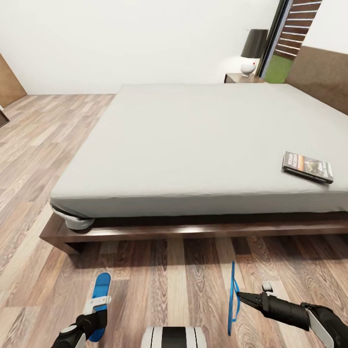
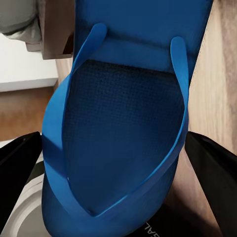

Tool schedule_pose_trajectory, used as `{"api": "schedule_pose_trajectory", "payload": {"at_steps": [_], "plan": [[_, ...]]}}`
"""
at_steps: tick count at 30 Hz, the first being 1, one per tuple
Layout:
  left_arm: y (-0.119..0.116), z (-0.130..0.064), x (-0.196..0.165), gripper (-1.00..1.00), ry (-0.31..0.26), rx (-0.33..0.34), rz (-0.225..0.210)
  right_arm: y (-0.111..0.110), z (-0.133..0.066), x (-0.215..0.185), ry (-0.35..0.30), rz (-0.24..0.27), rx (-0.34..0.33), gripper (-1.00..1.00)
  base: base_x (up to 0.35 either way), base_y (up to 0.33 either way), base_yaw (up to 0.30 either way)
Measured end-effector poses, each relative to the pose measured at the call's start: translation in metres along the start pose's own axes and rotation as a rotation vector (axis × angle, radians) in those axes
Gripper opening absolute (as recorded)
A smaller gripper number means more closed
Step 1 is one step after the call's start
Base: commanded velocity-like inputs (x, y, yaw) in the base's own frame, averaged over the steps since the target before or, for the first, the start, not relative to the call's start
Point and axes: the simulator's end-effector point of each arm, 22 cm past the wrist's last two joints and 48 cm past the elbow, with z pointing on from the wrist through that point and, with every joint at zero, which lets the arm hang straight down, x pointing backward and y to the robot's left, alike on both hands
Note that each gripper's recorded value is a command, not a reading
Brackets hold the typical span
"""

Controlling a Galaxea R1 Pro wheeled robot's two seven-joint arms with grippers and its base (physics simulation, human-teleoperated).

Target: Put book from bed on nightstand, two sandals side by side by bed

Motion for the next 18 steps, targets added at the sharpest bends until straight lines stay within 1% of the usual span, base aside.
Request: {"api": "schedule_pose_trajectory", "payload": {"at_steps": [2,5,14,18], "plan": [[0.0,0.0001,0.0001,-1.0,0.0,0.0,0.0,-0.0001,0.0,0.0,0.0,0.0,0.0,-1.0,0.168,0.0,0.0],[0.0003,0.0002,0.0,-1.0,0.0,-0.001,-0.001,-0.0001,0.0001,0.0,0.0,0.001,0.0,-1.0,0.051,0.0,0.0],[0.0011,0.0002,-0.0004,-1.0,-0.001,-0.004,-0.001,-0.0002,0.0001,-0.0001,0.0,0.001,0.0,-1.0,0.005,0.0,0.0],[0.0027,0.0037,0.0077,-1.0,0.017,-0.009,-0.001,-0.0067,0.0016,0.0035,0.007,0.015,0.006,-1.0,0.0,0.0,0.0]]}}
